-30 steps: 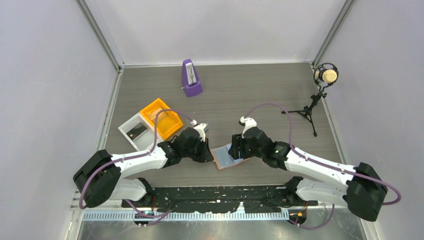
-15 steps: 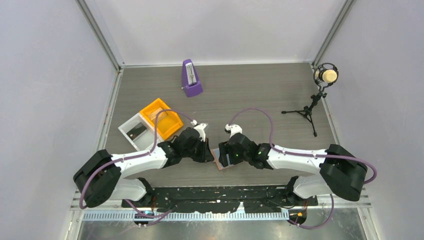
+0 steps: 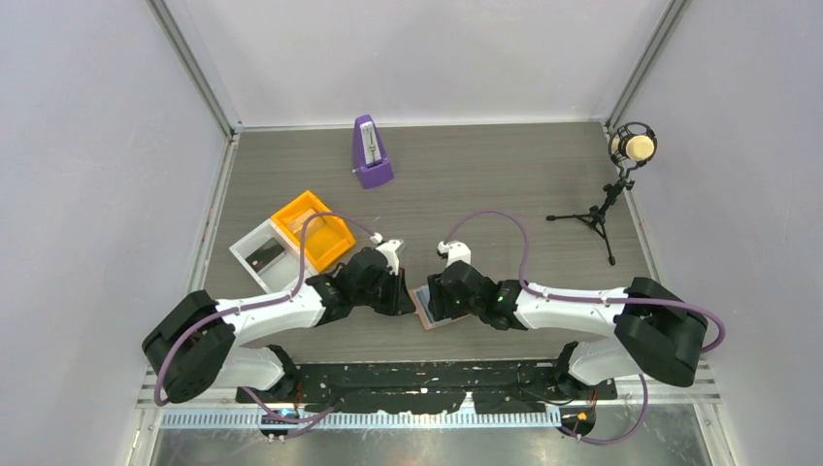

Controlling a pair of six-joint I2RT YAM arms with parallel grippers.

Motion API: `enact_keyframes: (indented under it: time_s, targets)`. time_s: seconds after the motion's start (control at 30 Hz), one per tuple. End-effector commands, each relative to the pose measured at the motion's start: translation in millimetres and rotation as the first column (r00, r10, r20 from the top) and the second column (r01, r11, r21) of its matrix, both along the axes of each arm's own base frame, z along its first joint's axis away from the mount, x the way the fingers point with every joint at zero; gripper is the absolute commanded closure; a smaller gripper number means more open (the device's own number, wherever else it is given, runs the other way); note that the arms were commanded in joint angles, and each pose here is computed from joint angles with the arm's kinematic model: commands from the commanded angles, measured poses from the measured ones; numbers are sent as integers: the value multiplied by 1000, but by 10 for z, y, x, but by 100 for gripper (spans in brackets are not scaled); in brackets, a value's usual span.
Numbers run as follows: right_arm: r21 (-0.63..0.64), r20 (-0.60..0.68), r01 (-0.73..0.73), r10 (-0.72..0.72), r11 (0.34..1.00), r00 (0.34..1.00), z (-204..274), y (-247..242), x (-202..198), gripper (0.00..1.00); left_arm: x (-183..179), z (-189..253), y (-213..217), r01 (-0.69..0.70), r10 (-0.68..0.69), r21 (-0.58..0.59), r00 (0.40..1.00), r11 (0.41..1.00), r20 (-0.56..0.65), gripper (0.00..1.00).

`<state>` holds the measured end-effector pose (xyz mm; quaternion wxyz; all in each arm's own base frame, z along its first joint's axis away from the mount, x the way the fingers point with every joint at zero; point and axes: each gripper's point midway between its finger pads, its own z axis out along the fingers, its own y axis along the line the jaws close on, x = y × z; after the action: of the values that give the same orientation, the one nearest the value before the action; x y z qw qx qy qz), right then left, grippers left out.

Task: Take the credit cards out of the card holder
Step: Open the card holder at the center of the board.

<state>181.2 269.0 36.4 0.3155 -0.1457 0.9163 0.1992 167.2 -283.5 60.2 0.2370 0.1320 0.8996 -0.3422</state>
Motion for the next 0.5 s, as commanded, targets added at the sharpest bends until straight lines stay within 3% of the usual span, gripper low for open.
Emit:
enact_keyframes:
  time_s: [0.0,0.47]
  targets:
    - [-36,44,73,-72,997,996,29,-129,92,41,28,117,-45,6,-5,-37,999,999,36,100]
    - [-120,107,207,-195,971,975,76,-626,213,42,27,55,8,-8,9,-15,999,1000,36,100]
